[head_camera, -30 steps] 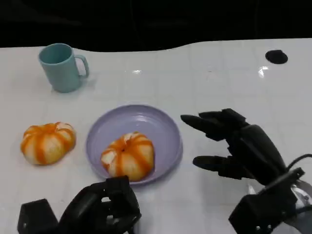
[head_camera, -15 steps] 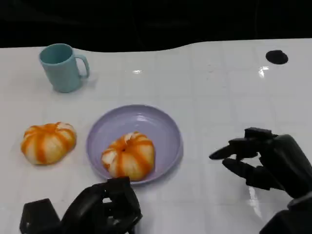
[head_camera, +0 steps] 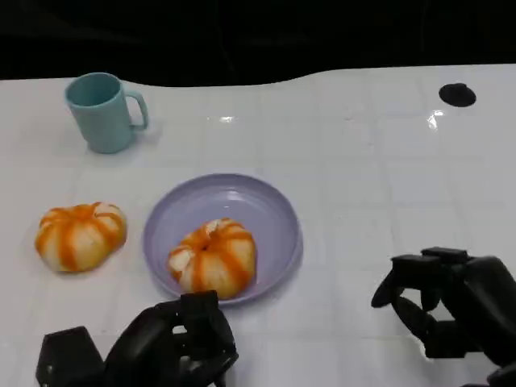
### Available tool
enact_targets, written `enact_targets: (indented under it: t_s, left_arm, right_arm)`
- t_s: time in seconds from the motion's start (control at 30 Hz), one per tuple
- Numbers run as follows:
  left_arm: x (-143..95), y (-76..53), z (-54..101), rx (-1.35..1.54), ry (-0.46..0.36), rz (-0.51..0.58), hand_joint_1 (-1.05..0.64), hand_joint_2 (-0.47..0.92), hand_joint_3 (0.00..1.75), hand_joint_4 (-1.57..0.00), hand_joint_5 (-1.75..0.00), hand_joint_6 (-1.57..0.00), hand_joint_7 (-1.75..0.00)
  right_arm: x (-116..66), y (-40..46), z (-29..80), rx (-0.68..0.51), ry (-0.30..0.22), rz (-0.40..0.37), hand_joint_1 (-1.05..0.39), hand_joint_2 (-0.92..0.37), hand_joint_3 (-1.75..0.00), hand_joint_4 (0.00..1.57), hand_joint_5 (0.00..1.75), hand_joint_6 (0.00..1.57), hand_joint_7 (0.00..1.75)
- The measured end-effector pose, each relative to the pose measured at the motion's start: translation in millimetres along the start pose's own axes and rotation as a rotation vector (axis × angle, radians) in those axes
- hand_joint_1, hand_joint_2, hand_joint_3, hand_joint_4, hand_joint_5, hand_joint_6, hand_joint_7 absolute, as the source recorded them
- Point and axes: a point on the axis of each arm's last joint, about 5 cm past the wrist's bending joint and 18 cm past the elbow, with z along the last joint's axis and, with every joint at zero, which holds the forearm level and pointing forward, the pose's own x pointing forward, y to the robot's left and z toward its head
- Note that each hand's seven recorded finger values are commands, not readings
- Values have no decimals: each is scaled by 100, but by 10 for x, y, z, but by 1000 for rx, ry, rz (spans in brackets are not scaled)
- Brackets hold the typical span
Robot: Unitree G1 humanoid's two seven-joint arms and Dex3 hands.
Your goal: Grasp the bread from the table and place it into the plate.
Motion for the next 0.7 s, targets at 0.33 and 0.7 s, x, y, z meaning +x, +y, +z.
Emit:
enact_targets:
  t_s: [0.33, 0.7]
  left_arm:
    - [-8, 12, 5, 6, -2, 4, -51, 59, 76, -80, -175, -79, -136]
    - [-4, 37, 7, 16, 0, 4, -52, 59, 76, -79, -175, -77, -137]
  right_arm:
    - [-67, 77, -34, -15, 33, -10, -24, -44, -110, 84, 174, 83, 128]
    - [-58, 162, -109, -25, 28, -24, -26, -46, -109, 86, 167, 85, 120]
